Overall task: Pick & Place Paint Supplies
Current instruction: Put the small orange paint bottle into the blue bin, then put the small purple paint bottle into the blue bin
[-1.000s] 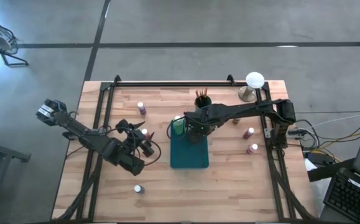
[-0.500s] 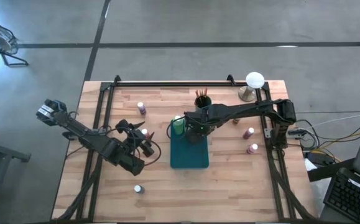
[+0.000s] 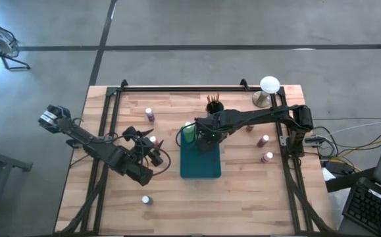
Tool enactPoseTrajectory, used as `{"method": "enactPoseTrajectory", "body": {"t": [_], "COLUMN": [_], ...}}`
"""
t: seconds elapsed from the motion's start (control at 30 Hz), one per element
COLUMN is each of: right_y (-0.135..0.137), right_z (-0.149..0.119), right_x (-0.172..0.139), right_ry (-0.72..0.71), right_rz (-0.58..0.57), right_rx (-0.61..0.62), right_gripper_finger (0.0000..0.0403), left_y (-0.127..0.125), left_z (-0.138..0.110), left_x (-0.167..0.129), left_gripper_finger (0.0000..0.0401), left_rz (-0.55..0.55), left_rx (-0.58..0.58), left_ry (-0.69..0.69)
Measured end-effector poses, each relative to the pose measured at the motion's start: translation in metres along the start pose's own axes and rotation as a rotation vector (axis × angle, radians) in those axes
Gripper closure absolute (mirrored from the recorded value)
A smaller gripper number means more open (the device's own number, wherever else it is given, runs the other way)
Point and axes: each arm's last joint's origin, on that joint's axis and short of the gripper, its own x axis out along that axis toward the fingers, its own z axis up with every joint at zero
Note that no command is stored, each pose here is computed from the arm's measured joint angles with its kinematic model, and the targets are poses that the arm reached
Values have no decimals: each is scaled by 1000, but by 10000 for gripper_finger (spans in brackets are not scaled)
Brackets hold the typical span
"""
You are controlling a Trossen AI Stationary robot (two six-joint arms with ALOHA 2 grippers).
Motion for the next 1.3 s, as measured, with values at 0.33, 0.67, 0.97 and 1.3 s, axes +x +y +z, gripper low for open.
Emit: {"method": "enactPoseTrajectory", "body": {"t": [0.33, 0.67, 0.97, 1.3], "right_y": [-1, -12, -25, -41], "right_z": [-1, -14, -33, -41], "right_x": [-21, -60, -109, -139], "right_ry": [50, 30, -131, -286], "right_rz": [-50, -310, -299, -315], "right_rx": [-45, -105, -142, -218], "right_gripper_finger": [269, 231, 232, 262], "left_y": [0, 0, 5, 6], "left_z": [0, -1, -5, -6], "left_x": [0, 0, 0, 1], "left_gripper_finger": [108, 108, 108, 108], "left_rz": [-7, -15, 12, 4], "left_rx": [0, 1, 19, 12], "left_ry": [9, 23, 44, 70]}}
